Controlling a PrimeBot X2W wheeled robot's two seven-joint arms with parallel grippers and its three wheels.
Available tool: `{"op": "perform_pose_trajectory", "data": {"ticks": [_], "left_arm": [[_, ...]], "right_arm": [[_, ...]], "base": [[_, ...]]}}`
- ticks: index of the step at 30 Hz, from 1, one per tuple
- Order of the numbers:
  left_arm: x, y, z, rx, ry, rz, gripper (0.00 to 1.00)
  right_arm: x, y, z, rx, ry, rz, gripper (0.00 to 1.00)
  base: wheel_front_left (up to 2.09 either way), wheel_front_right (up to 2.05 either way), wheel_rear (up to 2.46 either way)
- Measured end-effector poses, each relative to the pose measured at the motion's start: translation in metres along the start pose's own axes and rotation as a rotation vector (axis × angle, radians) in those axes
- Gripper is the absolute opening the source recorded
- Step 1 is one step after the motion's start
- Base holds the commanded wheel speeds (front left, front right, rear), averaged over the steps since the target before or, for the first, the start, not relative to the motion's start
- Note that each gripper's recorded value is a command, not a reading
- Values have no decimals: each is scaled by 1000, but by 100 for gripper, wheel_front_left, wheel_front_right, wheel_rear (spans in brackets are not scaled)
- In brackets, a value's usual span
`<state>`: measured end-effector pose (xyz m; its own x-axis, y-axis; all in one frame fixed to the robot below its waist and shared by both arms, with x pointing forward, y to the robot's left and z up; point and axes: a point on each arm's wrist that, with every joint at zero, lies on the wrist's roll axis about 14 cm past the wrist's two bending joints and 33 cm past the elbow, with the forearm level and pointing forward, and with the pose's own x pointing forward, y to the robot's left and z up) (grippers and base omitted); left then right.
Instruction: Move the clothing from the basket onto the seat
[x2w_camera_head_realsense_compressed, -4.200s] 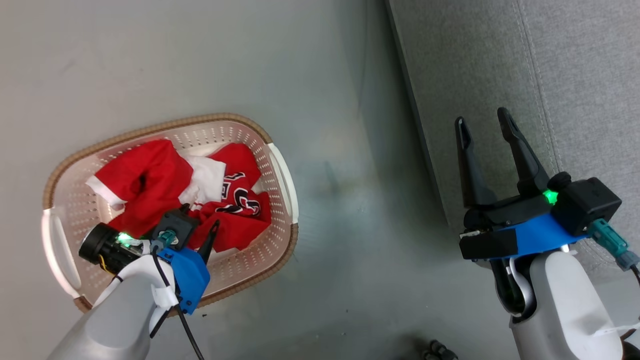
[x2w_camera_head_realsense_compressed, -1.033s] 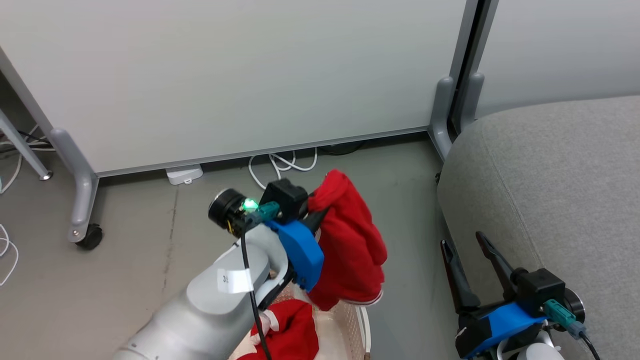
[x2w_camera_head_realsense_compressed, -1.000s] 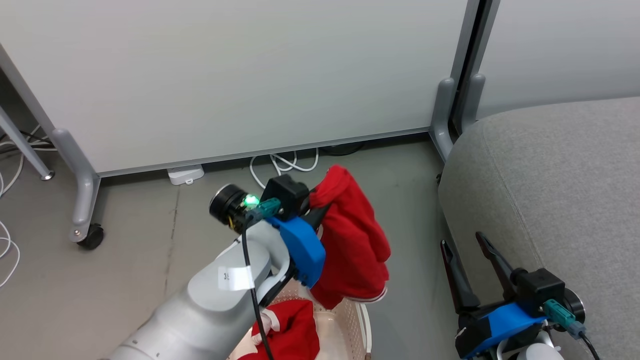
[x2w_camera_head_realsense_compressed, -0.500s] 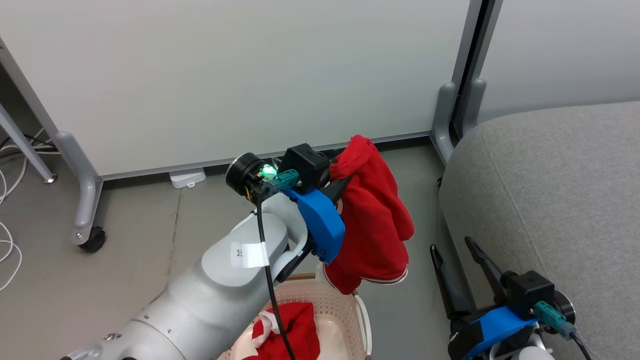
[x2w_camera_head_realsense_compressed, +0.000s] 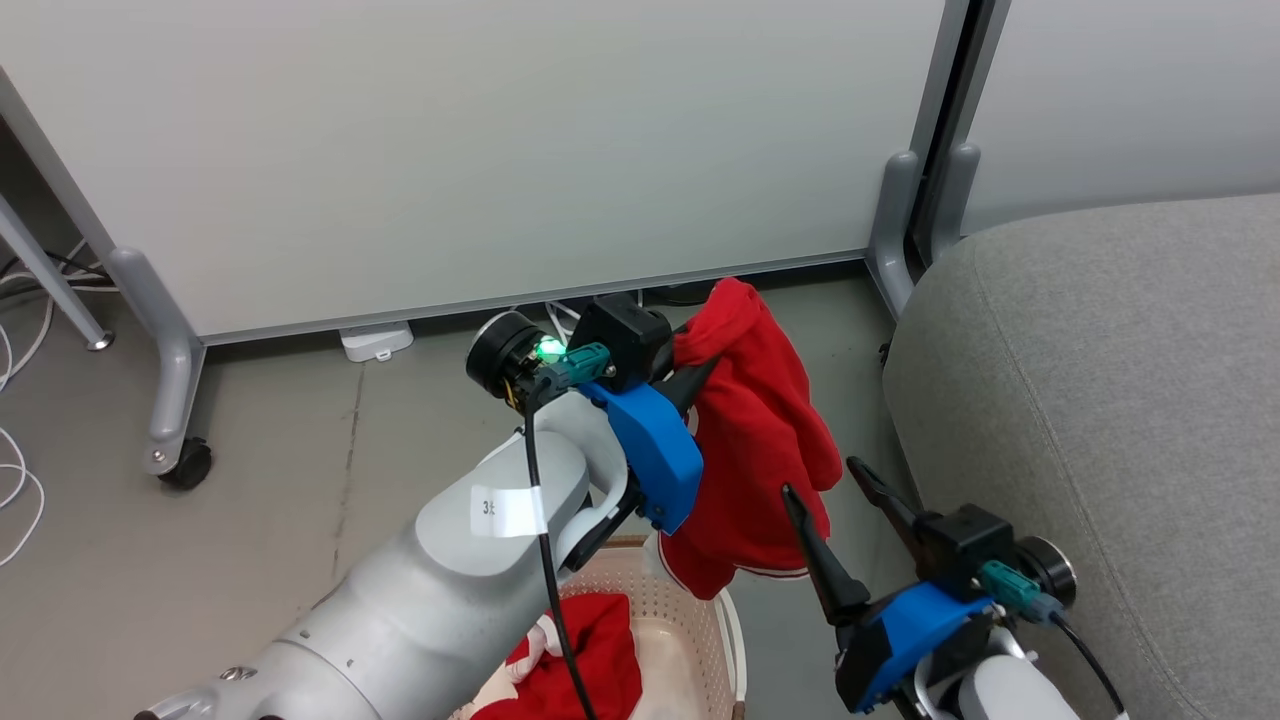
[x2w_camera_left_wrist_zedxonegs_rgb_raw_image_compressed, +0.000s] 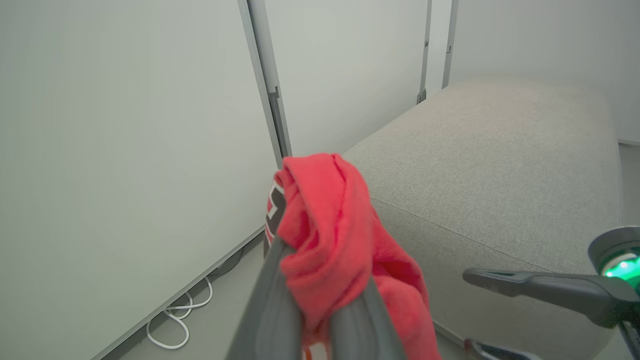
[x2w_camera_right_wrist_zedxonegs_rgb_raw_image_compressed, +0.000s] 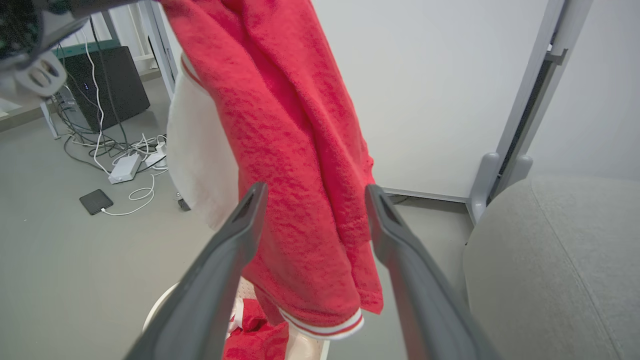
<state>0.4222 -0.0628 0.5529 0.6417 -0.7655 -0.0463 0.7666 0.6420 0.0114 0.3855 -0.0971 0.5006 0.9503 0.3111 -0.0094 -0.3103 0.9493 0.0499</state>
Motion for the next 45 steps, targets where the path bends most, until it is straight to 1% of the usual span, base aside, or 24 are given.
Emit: {"op": "perform_pose_trajectory", "data": {"ticks": [7, 12, 18, 24, 25, 26, 45], "left_arm": [[2, 0, -2, -16, 2, -5, 0], [2, 2, -5, -33, 5, -6, 0], [2, 1, -5, -39, 6, -9, 0], [2, -1, -6, -44, 9, -13, 0], [2, -1, -6, -43, 10, -14, 0], [2, -1, -6, -44, 11, -15, 0], [5, -9, -6, -48, 18, -32, 0]], "right_arm": [[31, 19, -5, -67, 74, 91, 100], [48, 24, -12, -104, 117, 131, 100], [62, 28, -13, -117, 128, 161, 100], [68, 30, -13, -112, 127, 173, 100], [68, 30, -14, -105, 131, 173, 34], [68, 30, -14, -100, 132, 173, 0], [61, 25, -15, -74, 124, 161, 0]], "base": [[0, 0, 0], [0, 0, 0], [0, 0, 0], [0, 0, 0], [0, 0, 0], [0, 0, 0], [0, 0, 0]]}}
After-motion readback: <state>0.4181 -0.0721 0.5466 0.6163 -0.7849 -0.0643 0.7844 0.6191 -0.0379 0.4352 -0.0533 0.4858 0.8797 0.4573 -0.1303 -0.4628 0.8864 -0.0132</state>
